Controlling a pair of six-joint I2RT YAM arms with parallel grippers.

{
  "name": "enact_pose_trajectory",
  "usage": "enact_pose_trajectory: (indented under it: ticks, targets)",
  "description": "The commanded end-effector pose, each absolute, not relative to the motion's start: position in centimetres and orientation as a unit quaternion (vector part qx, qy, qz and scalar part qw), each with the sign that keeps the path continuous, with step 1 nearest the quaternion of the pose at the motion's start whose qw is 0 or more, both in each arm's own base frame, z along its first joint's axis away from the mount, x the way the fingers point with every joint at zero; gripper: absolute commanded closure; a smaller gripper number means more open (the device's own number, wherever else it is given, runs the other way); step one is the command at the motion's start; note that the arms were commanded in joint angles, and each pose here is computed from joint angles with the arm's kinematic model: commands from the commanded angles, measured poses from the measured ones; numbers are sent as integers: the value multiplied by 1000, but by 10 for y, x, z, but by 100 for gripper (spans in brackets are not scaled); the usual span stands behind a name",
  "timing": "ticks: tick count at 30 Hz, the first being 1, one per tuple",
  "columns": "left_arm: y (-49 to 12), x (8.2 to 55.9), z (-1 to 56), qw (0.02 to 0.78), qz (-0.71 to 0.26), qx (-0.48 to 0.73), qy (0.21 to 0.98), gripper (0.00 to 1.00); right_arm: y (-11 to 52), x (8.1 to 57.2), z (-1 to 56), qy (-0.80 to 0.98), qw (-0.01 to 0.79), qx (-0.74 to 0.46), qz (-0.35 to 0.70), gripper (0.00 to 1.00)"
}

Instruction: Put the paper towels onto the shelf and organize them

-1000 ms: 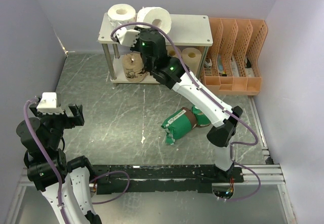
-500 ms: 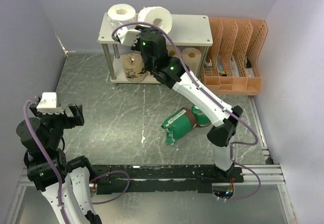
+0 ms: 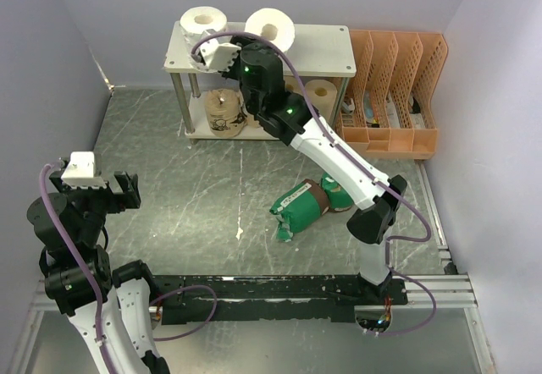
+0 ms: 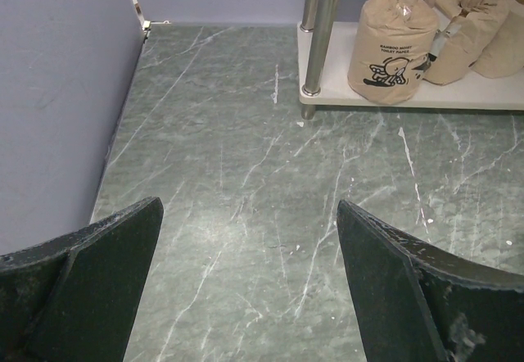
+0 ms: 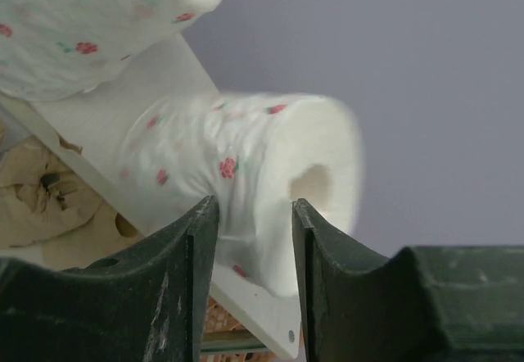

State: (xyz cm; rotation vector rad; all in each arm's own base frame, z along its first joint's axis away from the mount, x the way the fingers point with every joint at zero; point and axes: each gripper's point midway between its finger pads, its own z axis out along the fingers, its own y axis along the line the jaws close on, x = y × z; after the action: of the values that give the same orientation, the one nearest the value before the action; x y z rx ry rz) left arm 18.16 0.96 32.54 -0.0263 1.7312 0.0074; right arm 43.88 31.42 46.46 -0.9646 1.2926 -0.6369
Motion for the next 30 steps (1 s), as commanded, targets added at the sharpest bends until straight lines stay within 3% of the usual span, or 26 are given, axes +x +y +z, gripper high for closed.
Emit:
enact_pose_trajectory:
  ticks: [1,12,15,18,22,25,30]
  targets:
    - [10,186,329,654,2,-3,757,2,306,438,501,550,694,-378,-268,58]
    - [11,187,329,652,3,-6,758,2,304,447,508,537,714,-363,-265,54]
    - [10,187,329,652,2,-5,758,2,280,441,535,527,750,-274,-292,11]
    - [11,187,328,652,3,-7,758,2,237,425,570,525,798,-126,-269,1]
    - [12,188,328,651,3,-8,759,2,180,428,571,543,827,-9,-149,0]
    - [12,188,328,650,4,-9,760,2,141,436,556,539,832,39,-125,0]
    - [11,188,328,651,2,-7,759,2,74,491,509,576,808,107,-71,0]
